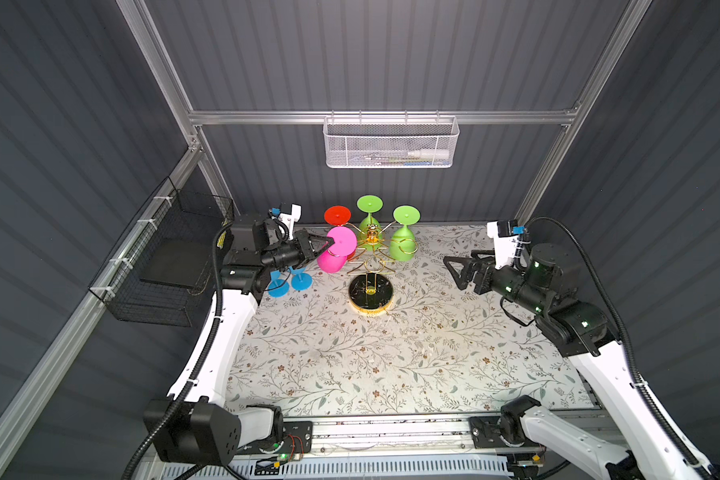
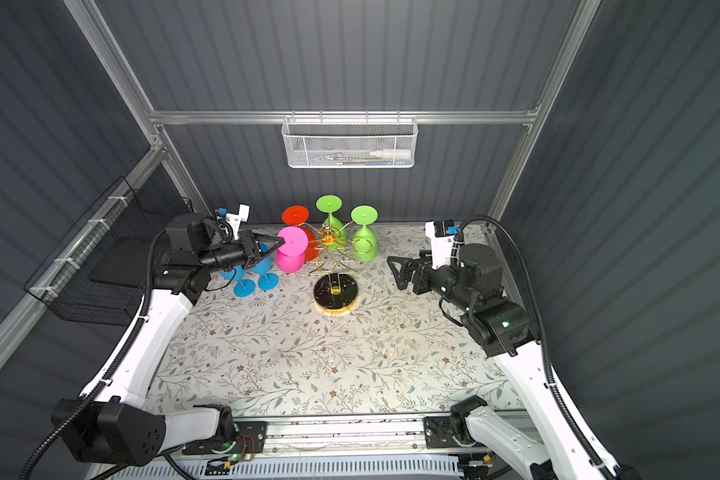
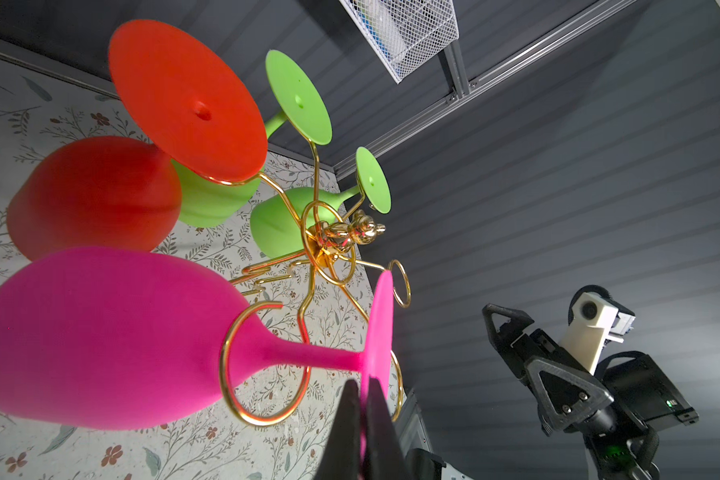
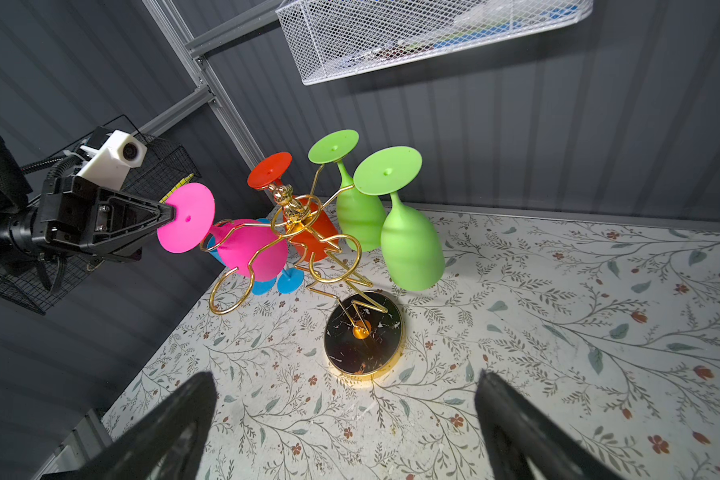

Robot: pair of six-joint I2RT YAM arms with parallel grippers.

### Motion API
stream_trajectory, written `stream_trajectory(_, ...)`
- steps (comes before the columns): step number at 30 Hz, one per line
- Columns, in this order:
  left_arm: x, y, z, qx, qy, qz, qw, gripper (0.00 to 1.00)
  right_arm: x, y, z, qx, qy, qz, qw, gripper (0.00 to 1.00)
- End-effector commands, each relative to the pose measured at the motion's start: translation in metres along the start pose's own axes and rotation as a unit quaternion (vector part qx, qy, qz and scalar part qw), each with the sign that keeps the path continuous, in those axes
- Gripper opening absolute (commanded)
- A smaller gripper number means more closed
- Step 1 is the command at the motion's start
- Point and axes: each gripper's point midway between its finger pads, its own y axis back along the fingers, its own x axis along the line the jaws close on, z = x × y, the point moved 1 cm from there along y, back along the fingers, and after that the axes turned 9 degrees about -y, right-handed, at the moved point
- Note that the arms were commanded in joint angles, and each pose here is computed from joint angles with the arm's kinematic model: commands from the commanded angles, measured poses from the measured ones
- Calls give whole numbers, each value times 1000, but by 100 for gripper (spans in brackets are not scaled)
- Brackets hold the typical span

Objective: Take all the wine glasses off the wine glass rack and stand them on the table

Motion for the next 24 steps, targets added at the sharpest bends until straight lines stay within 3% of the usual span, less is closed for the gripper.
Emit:
stream_trajectory(1,-12,-2,9,-5,-37,5,999,0,-3,-1,0,-4,-2,-4,1000,99)
stream_trajectory(10,-13,-7,10,7,-58,37,998,0,-4,1,-2,-5,-3,-6,1000,99)
stream_trajectory(24,-11,-20,11,14,-62,36,997,0,-7,2,-3,-6,-4,-9,1000,99)
